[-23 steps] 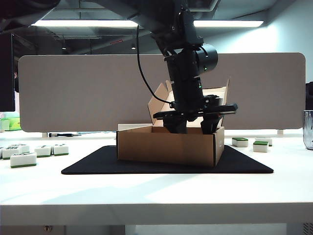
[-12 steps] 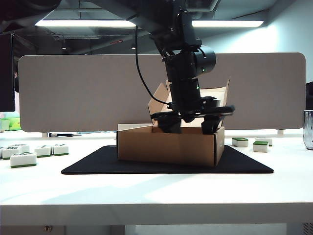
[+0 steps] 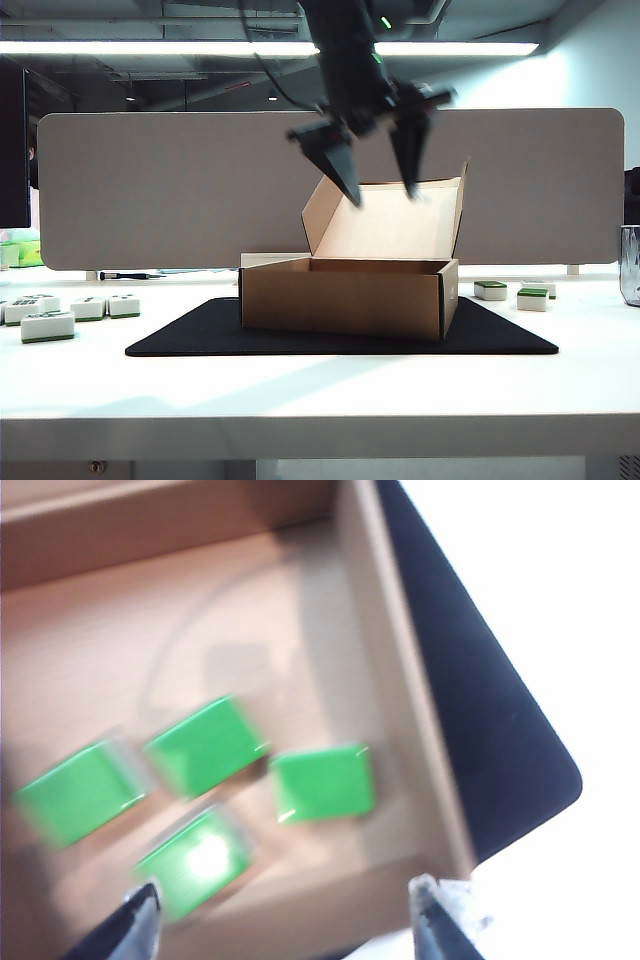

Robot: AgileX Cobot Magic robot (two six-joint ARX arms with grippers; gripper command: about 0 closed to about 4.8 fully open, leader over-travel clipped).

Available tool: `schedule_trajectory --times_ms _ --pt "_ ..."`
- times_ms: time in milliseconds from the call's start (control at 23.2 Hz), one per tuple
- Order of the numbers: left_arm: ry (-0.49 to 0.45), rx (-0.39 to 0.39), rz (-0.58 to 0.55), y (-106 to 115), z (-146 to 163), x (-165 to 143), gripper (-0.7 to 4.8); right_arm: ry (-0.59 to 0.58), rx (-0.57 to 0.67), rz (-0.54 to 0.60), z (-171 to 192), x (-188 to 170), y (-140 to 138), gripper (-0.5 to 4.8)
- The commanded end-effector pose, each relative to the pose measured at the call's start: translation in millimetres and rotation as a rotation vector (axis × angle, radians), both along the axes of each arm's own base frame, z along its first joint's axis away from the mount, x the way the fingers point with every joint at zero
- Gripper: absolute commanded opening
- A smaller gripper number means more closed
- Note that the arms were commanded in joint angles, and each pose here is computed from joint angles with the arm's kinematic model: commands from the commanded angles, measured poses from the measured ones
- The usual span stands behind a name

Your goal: Pick up four mahjong tiles and put them into the paper box.

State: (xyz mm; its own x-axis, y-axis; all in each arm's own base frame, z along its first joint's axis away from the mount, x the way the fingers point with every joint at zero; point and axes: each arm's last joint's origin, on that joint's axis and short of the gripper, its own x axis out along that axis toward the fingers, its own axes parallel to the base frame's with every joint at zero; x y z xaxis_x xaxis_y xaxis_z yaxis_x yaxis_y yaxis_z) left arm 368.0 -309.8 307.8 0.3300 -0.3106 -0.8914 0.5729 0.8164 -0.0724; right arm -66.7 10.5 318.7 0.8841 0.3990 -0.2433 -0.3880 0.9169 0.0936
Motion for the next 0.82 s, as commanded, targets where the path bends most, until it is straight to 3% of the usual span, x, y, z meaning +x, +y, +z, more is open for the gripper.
schedule_trajectory --times_ms 43,129,216,302,431,517,603,819 --pt "-0.019 -0.003 0.063 41 37 -1 3.05 -0.045 -0.044 -0.066 -5 13 -2 -0.01" --pt "-0.032 -0.011 0.138 84 68 -5 2.38 -0.053 -0.039 -0.049 -12 31 -1 -0.01" --pt "-0.061 -0.03 0.188 108 85 -5 1.95 -0.06 -0.038 -0.049 -18 43 -1 -0.01" --pt "-0.101 -0.053 0.27 148 108 -10 1.31 -0.08 -0.037 -0.05 -26 59 -1 -0.01" --pt "-0.134 -0.062 0.383 202 133 -33 0.53 -0.134 -0.032 -0.051 -35 78 -1 -0.01" --pt "-0.142 -0.05 0.445 234 140 -50 0.44 -0.166 -0.025 -0.053 -37 86 -1 -0.01" --pt "-0.134 -0.032 0.489 256 141 -68 -0.06 -0.192 -0.024 -0.054 -41 93 0 -0.01" --pt "-0.105 0.045 0.449 277 127 -114 -0.06 -0.236 -0.021 -0.053 -56 111 0 -0.01"
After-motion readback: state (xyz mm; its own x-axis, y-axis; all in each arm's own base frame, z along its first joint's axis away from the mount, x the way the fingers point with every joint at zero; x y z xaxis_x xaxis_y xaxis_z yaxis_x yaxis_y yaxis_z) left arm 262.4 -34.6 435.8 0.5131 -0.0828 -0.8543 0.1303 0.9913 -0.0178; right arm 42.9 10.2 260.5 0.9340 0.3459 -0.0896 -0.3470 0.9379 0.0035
